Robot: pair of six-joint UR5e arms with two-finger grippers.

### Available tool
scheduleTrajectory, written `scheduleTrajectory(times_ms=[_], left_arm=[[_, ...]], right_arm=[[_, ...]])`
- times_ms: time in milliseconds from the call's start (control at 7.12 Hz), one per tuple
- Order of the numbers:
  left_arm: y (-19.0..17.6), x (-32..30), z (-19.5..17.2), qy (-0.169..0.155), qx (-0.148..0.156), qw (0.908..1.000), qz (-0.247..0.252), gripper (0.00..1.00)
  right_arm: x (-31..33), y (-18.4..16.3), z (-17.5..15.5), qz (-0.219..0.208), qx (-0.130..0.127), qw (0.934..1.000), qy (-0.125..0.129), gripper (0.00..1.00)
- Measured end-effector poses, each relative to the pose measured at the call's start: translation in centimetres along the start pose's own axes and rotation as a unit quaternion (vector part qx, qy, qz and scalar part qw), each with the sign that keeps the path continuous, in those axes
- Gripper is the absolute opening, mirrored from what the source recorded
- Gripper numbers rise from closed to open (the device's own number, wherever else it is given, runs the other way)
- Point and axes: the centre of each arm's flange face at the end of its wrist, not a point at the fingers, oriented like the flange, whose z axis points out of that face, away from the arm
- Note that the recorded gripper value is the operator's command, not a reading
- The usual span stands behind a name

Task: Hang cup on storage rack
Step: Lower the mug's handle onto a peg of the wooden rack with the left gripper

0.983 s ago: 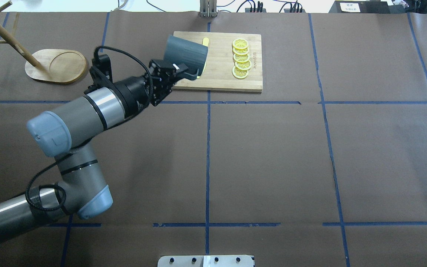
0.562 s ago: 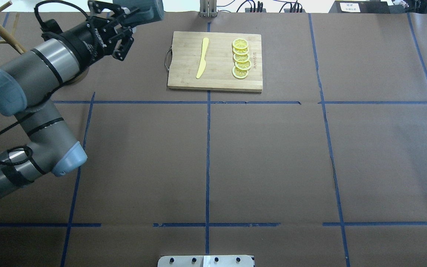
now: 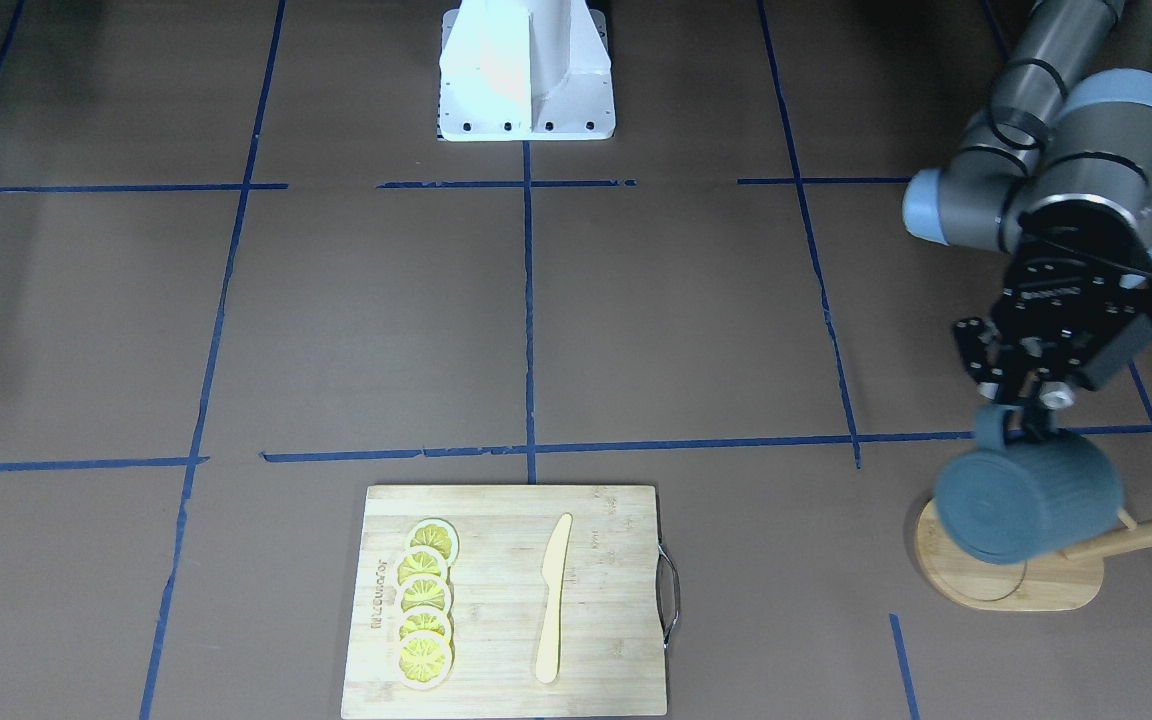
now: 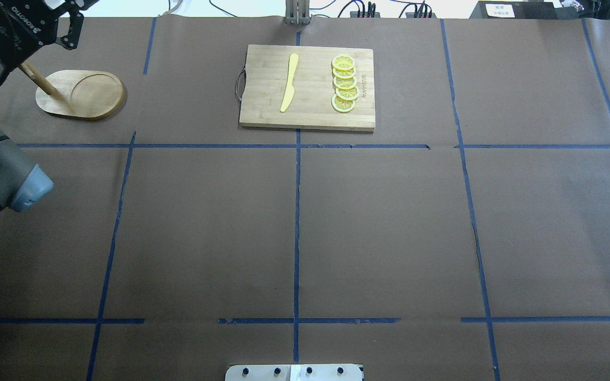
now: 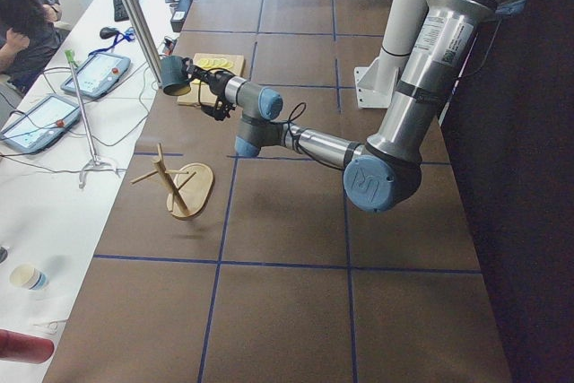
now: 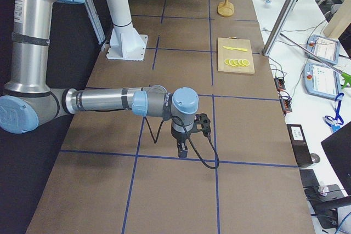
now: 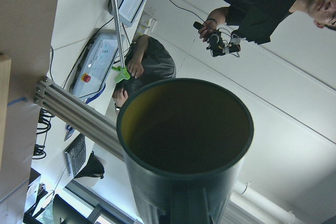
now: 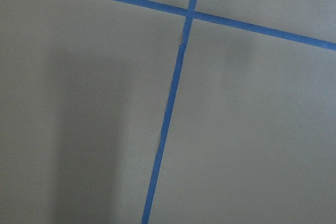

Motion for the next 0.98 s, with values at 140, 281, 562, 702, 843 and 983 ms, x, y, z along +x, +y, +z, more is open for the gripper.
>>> scheduleTrajectory(times_ms=[140,281,562,702,843,983], left_arm=[[-2.6,1.0,-0.7,0.004,0.005,1.0,-0.003,0.0],[-4.3,1.8,-1.2,0.007,0.013,0.9999,-0.007,0.0],[-7.4,2.9,-2.2,0.013,0.025,0.9995,-0.015,0.0],[-8.8,2.7,-3.0,0.015,0.021,0.9995,-0.017,0.0],[-9.8,2.5,-3.5,0.015,0.019,0.9995,-0.018,0.0],[-10.4,2.4,-4.0,0.015,0.02,0.9995,-0.018,0.0]], right_arm=[[0.0,0.0,0.0,0.0,0.0,1.0,0.0,1.0],[0.0,0.1,0.0,0.0,0.0,1.0,0.0,1.0],[0.1,0.1,0.1,0.0,-0.001,1.0,0.0,1.0],[0.1,0.1,0.1,0.0,-0.001,1.0,0.0,1.0],[0.1,0.1,0.1,-0.001,-0.001,1.0,0.0,1.0],[0.1,0.1,0.1,-0.001,-0.001,1.0,0.0,1.0]])
